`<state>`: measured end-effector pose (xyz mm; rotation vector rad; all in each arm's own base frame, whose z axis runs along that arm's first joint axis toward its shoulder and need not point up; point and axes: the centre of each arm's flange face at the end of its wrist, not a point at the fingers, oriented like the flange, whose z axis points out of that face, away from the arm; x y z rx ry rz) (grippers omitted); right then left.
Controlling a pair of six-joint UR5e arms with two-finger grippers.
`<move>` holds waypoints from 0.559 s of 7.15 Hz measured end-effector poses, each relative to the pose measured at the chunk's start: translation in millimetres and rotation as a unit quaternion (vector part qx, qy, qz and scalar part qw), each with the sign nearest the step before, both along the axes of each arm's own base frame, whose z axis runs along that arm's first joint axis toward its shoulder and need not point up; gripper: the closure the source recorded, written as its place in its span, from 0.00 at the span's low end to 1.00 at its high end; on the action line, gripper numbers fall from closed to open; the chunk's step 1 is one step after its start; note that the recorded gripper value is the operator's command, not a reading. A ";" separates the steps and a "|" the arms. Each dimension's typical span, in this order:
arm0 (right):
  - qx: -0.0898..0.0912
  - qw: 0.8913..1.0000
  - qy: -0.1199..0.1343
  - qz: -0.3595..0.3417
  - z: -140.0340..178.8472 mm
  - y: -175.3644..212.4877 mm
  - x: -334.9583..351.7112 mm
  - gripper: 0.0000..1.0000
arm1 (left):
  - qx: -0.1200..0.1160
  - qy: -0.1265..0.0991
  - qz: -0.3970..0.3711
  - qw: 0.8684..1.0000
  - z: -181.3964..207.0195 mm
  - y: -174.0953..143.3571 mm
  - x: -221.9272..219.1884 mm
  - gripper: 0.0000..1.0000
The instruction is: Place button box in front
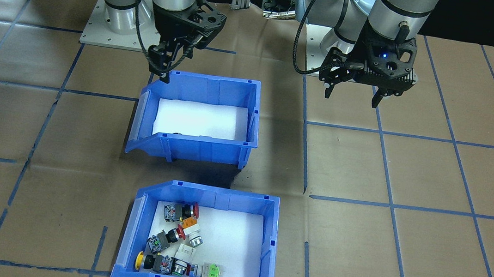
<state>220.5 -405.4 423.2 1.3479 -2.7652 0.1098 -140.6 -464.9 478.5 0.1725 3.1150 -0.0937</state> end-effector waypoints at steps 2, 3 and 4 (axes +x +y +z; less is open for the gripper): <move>0.013 0.990 -0.012 -0.139 17.6 -21.3 -42.1 0.00 | 0.000 0.022 -0.002 1.000 1.2 -0.3 -4.5 0.01; 0.012 0.976 -0.021 -0.215 32.2 -30.2 -58.9 0.00 | 0.000 0.027 -0.004 1.000 2.4 1.2 -5.5 0.01; 0.006 0.958 -0.029 -0.286 49.1 -37.7 -71.6 0.00 | 0.003 0.028 -0.004 1.000 2.2 3.4 -5.6 0.01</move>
